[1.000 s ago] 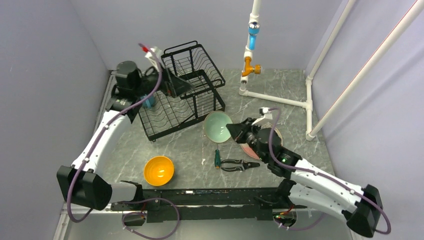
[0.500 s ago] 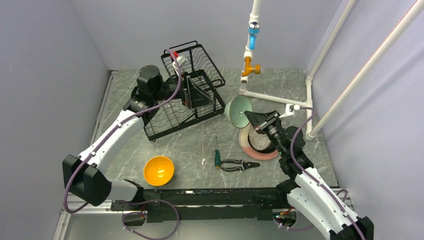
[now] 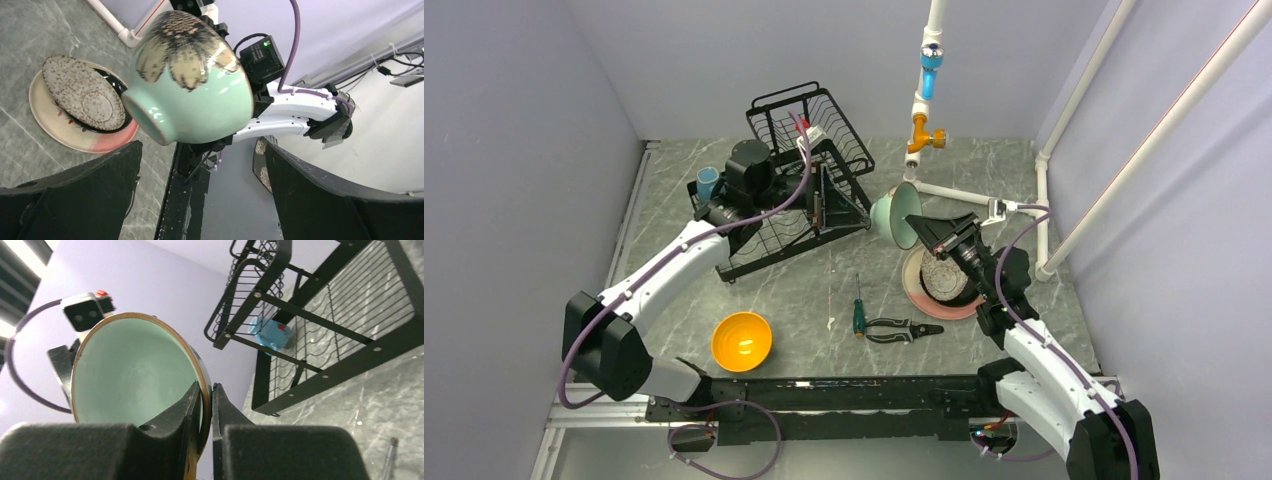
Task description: Load the mixed dishes into the dish rack
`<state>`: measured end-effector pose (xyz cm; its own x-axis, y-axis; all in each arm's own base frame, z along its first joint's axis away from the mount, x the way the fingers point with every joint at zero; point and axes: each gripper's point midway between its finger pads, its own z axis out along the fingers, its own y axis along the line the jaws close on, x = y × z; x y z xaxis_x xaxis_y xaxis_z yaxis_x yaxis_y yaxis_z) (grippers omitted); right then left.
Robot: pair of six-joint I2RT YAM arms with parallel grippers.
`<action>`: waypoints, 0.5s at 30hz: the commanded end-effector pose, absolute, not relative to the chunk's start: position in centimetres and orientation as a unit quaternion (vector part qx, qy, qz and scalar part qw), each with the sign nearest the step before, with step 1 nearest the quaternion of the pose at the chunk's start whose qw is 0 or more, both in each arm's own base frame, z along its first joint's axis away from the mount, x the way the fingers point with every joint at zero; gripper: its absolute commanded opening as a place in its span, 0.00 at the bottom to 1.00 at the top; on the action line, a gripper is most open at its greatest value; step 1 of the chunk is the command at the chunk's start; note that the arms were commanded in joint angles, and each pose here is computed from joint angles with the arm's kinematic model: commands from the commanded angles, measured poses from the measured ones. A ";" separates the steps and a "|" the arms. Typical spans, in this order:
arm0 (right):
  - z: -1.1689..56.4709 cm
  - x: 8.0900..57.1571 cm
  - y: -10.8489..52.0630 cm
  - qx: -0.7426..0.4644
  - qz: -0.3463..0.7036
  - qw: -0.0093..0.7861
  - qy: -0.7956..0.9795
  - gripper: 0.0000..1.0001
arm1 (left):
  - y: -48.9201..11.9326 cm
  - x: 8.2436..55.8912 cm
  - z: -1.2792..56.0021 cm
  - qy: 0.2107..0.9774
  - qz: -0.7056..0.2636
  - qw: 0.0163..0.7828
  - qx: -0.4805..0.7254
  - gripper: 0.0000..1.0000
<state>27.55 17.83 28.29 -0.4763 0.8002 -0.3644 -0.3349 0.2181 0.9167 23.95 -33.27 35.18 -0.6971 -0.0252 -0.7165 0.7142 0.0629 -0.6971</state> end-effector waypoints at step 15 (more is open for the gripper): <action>32.9 26.4 18.8 0.135 0.667 0.498 0.537 0.00 | -34.1 22.7 36.1 0.639 -0.666 0.287 0.257 0.99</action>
<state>27.49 19.06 28.67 -0.5158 0.7871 -0.3383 -0.3822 0.1420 0.9131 24.18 -33.67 33.98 -0.7415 -0.0535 -0.6688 0.6648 0.0760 -0.7432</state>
